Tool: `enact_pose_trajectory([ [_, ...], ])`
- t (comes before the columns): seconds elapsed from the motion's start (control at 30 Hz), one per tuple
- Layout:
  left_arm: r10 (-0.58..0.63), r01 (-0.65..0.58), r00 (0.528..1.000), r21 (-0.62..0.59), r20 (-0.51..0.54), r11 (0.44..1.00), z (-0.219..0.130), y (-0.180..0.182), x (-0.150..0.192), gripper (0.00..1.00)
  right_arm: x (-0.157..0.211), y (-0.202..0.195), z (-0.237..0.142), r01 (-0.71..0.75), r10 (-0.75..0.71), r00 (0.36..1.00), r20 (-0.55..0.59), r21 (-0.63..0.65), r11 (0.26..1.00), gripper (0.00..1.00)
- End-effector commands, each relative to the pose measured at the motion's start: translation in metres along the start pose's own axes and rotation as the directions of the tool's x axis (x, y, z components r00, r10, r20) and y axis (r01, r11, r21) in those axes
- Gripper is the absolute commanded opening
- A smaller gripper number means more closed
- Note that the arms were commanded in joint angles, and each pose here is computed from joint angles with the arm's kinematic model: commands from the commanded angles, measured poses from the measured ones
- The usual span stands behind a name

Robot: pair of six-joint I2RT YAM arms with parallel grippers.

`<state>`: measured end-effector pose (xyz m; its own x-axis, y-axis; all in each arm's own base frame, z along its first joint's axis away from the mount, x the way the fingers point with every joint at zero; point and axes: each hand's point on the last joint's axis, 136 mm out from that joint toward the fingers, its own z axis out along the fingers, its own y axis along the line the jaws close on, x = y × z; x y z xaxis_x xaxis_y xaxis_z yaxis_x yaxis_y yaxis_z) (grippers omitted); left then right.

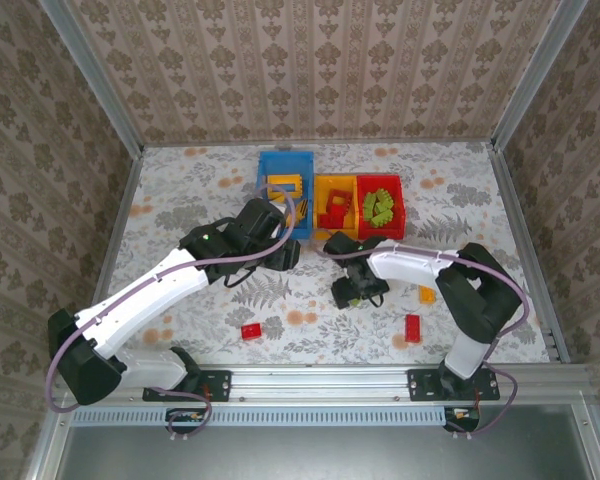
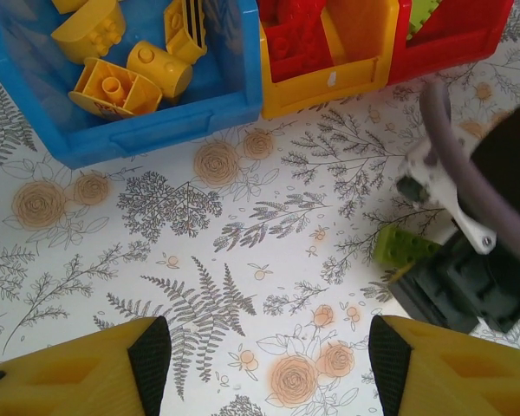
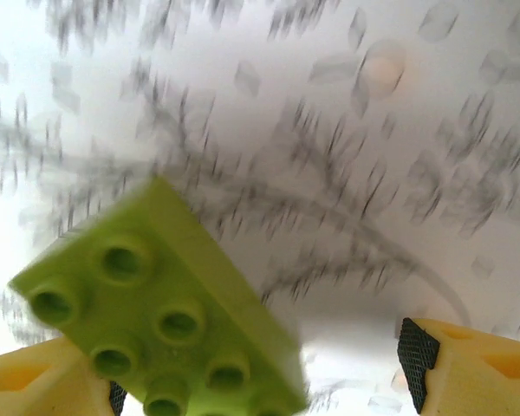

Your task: Sort the legos into containers by color

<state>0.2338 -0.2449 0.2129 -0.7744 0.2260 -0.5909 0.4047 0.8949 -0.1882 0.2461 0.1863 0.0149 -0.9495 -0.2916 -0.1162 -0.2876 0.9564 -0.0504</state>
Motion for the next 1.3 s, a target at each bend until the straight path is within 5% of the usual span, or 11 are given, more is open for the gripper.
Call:
enact_pose_trajectory([
  [0.0, -0.025, 0.025, 1.000, 0.000, 0.014, 1.000, -0.004, 0.000, 0.001, 0.65, -0.020, -0.001, 0.005, -0.001, 0.002, 0.999, 0.035, -0.023, 1.000, 0.83],
  [0.17, -0.035, 0.034, 0.999, 0.122, 0.004, 0.992, -0.003, -0.019, 0.006, 0.65, -0.021, -0.003, 0.009, -0.021, 0.022, 0.999, 0.023, -0.048, 0.999, 0.73],
  [0.5, -0.099, 0.104, 0.995, 0.226, -0.034, 0.968, 0.005, -0.030, 0.027, 0.65, -0.018, 0.001, -0.007, -0.094, 0.100, 0.993, 0.058, -0.112, 0.989, 0.28],
  [0.83, -0.047, 0.040, 0.999, 0.306, 0.015, 0.951, 0.011, -0.064, -0.015, 0.64, -0.084, -0.091, -0.096, -0.301, 0.332, 0.899, 0.285, -0.146, 0.942, 0.24],
  [1.27, 0.106, -0.119, 0.993, 0.342, 0.057, 0.932, 0.033, -0.116, -0.052, 0.64, -0.189, -0.140, -0.068, -0.381, 0.425, 0.865, 0.266, -0.201, 0.902, 0.28],
])
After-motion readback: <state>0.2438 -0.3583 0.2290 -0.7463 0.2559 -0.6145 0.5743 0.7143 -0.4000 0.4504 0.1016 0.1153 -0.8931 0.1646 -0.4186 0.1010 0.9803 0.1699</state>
